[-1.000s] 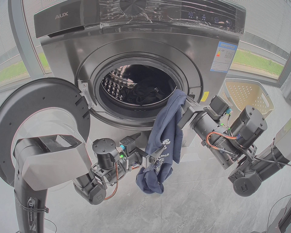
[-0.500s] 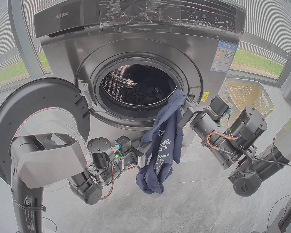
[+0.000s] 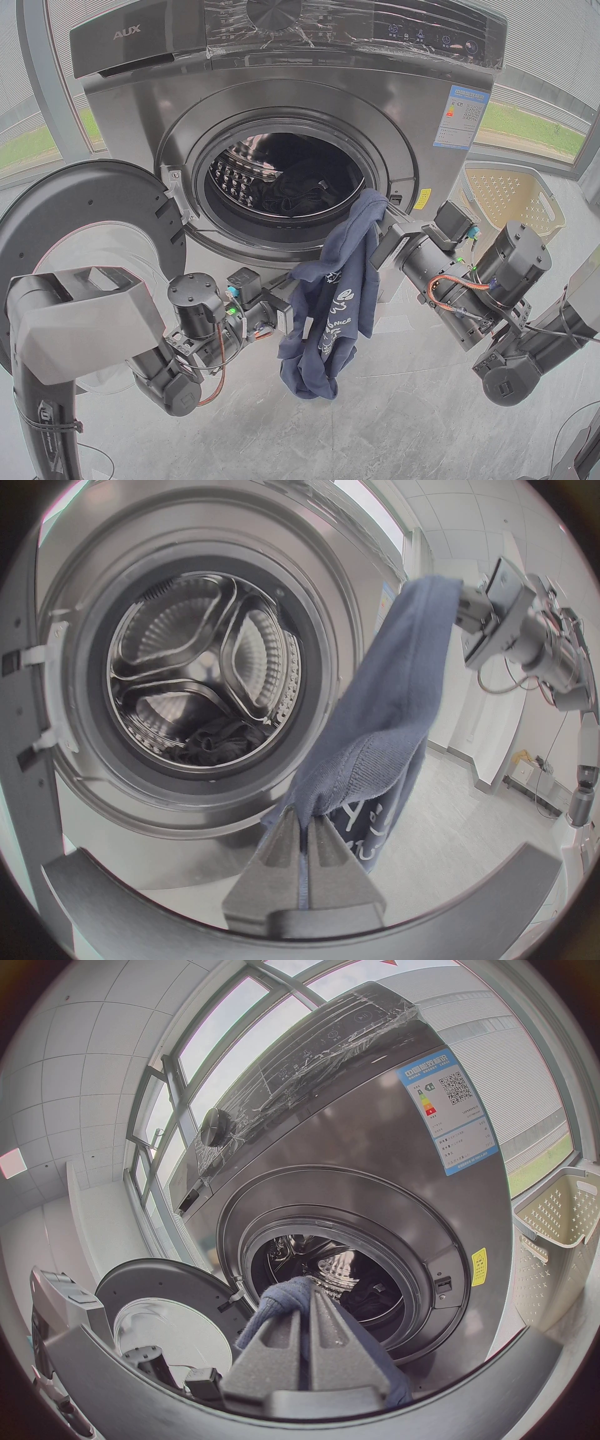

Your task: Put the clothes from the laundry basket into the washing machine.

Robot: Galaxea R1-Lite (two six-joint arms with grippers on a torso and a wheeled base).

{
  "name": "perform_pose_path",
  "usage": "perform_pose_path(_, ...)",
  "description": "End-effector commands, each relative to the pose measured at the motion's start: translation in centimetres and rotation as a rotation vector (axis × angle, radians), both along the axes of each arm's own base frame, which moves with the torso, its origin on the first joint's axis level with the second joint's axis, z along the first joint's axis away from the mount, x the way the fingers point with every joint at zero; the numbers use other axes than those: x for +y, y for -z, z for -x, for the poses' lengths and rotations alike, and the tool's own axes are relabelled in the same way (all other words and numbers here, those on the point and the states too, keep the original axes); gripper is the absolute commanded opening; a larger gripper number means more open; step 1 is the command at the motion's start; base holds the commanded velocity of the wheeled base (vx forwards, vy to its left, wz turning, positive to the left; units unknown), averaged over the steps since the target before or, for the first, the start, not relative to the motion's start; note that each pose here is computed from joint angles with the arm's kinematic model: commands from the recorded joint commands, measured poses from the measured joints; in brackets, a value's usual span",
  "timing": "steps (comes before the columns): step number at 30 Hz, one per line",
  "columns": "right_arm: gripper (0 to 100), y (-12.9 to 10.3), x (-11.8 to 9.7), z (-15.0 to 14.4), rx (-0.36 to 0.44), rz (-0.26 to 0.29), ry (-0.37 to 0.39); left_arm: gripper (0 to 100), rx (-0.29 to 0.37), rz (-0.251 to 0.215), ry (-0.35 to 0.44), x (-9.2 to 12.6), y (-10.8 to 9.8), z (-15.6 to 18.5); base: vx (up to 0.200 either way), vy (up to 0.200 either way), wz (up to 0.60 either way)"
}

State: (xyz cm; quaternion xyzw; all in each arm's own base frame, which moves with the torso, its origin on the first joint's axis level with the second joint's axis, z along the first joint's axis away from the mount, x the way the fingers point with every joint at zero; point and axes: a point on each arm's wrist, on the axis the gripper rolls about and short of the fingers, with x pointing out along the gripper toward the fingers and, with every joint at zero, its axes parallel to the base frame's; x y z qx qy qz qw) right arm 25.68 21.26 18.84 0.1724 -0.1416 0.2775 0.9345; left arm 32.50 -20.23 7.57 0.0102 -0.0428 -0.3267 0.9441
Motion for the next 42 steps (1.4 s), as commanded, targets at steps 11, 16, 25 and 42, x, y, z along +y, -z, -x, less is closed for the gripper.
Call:
perform_pose_path(11, 0, 1.1, -0.5, 0.7, 0.038, 0.037, -0.012, 0, -0.076, 0.049, -0.134, 8.4, -7.5, 6.6, 0.0, 0.0, 0.0)
perform_pose_path(16, 0, 1.3, -0.5, 1.2, 0.043, 0.049, -0.023, 0, -0.138, 0.127, -0.148, 9.1, -10.1, 7.1, 0.0, 0.0, 0.0)
perform_pose_path(25, 0, 1.1, -1.1, 1.2, 0.036, 0.058, -0.005, 0, -0.22, 0.173, -0.162, 9.3, -12.4, 7.1, 0.0, 0.0, 0.0)
perform_pose_path(42, 0, -2.0, -2.7, 2.5, -0.051, 0.009, 0.015, 0, -0.307, 0.22, -0.136, 9.3, -15.8, 8.7, 0.0, 0.0, 0.0)
